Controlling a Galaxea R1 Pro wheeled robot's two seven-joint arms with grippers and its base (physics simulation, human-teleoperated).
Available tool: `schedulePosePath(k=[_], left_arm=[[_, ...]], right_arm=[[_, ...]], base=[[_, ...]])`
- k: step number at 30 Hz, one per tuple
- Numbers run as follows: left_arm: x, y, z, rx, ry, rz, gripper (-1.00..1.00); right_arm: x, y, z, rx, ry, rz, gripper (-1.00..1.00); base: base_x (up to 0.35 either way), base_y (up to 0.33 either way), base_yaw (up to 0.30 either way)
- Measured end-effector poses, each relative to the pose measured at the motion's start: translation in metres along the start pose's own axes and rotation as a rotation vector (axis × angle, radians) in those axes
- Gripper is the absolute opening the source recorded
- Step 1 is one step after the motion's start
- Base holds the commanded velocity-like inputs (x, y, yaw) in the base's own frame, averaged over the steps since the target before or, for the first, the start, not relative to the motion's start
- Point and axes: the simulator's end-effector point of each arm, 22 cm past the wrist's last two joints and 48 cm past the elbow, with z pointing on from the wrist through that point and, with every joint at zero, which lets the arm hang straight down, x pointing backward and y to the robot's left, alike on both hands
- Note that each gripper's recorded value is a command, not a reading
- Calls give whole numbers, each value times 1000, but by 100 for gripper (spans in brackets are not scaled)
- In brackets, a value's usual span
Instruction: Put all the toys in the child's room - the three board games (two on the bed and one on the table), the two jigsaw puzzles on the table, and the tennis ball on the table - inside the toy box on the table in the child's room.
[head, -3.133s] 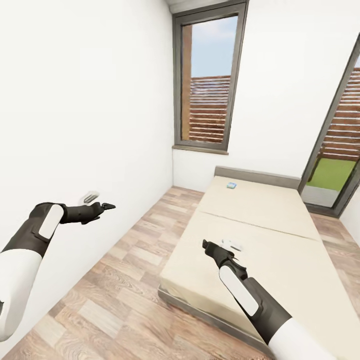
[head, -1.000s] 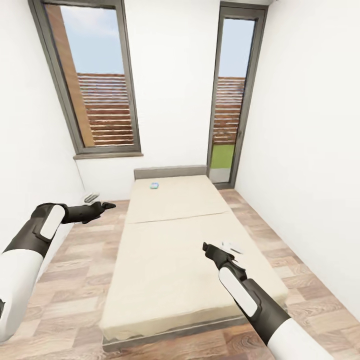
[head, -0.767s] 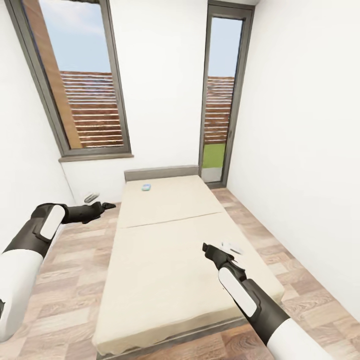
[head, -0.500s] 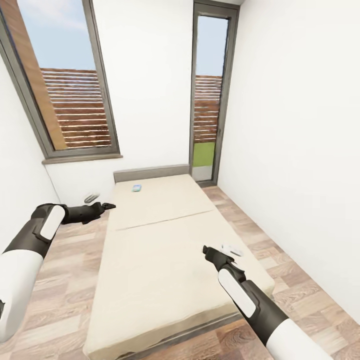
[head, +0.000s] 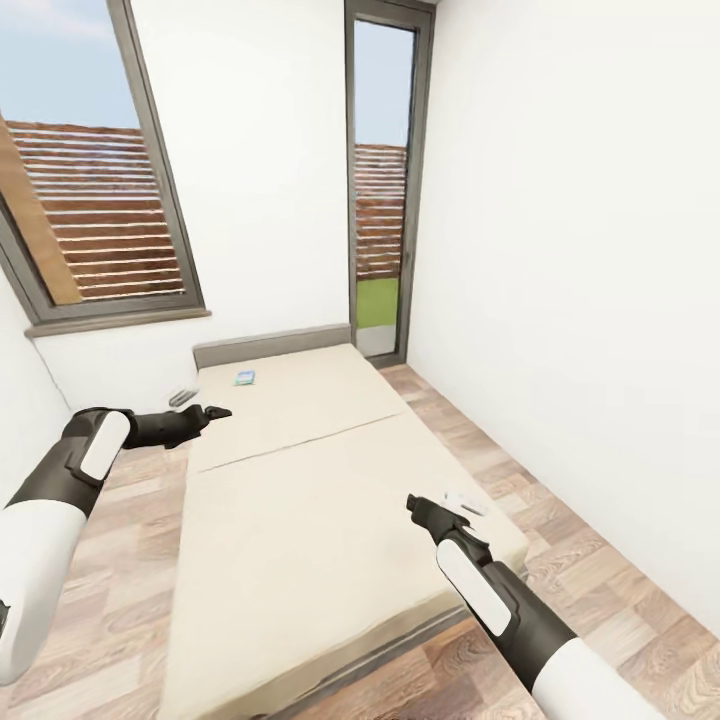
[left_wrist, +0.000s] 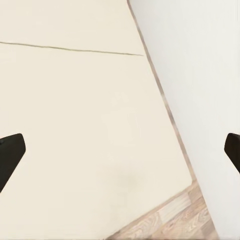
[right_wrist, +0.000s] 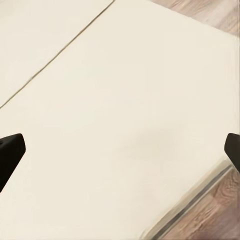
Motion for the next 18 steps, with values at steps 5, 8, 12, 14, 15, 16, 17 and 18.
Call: schedulePosePath(k=[5, 8, 12, 14, 15, 16, 17, 18], left_arm=[[2, 2, 3, -2, 5, -2, 100], [4, 4, 4, -4, 8, -4, 100], [5, 5, 6, -6, 12, -5, 100], [6, 6, 7, -7, 13, -6, 100], [6, 7, 7, -7, 14, -6, 100], [6, 7, 7, -7, 14, -6, 100], [6, 7, 7, -7, 14, -7, 100], [6, 7, 8, -7, 14, -6, 100]], right_arm=[[3, -1, 2, 2, 5, -1, 100], [4, -2, 3, 4, 7, -1, 100], [6, -3, 4, 6, 9, -1, 100], [7, -3, 5, 7, 10, 1, 100], [7, -3, 5, 8, 10, 2, 100], [7, -3, 5, 8, 10, 3, 100], [7, -3, 5, 8, 10, 3, 100], [7, -4, 5, 9, 10, 4, 100]], base=[[0, 30, -223], [0, 53, -215], [0, 182, -178], [0, 163, -91], [0, 107, -57], [0, 86, -45], [0, 69, -36], [0, 44, -23]])
